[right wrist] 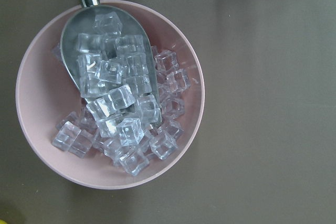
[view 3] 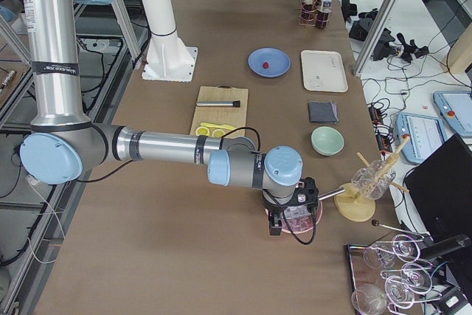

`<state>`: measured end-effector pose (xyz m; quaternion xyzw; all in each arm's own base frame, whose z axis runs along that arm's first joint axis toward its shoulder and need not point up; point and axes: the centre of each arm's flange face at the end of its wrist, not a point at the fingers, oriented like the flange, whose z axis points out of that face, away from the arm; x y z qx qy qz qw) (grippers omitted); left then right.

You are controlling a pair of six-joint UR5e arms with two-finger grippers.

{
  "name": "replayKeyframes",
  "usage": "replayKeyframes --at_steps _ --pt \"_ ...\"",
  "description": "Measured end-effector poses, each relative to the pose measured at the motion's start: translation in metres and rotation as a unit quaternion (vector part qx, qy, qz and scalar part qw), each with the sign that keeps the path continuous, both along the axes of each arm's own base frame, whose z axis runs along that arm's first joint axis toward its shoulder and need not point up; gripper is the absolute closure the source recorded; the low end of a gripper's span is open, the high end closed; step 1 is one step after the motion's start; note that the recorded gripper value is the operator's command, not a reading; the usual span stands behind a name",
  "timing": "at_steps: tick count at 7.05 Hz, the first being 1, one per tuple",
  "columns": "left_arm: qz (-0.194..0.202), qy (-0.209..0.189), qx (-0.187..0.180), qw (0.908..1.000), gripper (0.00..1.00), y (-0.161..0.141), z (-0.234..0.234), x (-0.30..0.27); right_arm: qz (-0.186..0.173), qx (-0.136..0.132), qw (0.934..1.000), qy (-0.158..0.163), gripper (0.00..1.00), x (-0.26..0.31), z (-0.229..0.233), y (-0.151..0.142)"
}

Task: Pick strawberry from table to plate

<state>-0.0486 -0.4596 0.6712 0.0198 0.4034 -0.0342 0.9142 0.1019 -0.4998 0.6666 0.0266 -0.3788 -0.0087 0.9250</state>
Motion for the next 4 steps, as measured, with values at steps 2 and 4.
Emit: replayKeyframes --at_steps 2,4 --pt "0.000 0.000 -0.004 1.0000 0.02 0.0010 0.0039 0.0000 0.000 0.000 1.0000 -0.002 0.00 -0.0008 -0.0001 0.0001" --pt "0.000 0.000 -0.009 1.0000 0.02 0.0018 0.0086 0.0000 -0.001 0.000 1.0000 -0.002 0.00 -0.0011 0.0001 0.0000"
